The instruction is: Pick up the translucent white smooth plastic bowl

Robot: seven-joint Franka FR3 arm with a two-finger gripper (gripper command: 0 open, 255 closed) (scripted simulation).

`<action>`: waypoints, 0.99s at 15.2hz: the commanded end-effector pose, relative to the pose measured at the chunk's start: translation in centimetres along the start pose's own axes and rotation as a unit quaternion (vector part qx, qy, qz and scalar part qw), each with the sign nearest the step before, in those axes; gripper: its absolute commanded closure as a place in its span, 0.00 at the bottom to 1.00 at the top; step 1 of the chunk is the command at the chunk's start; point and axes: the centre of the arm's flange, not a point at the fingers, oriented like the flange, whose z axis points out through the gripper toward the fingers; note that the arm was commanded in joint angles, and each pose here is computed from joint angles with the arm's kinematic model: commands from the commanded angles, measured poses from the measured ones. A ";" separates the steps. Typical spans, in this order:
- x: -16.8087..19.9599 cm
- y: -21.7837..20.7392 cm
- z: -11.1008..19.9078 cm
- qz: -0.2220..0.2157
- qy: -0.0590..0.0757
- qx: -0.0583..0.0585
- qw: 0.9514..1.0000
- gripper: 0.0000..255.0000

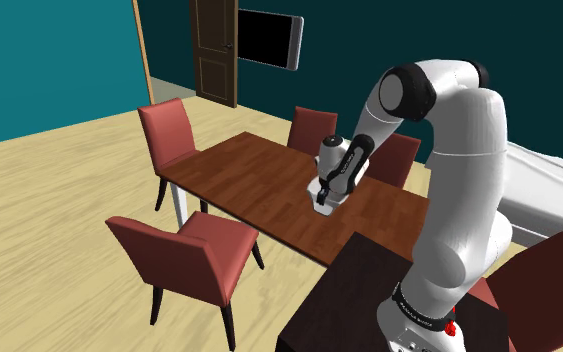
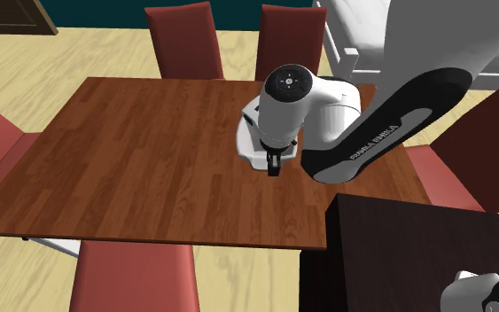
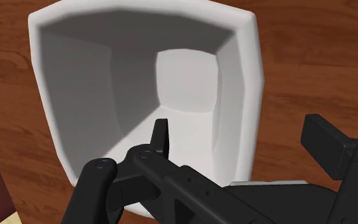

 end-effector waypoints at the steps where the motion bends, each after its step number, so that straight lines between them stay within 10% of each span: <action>1: 0.0 -0.4 1.0 0.000 0.000 0.000 1.000 0.00; 4: 0.0 -0.7 1.8 0.000 0.000 0.000 1.000 0.00; 5: 0.0 -0.6 1.8 0.000 0.000 0.000 1.000 1.00; 15: 0.0 -0.5 1.3 0.000 0.000 0.000 1.000 1.00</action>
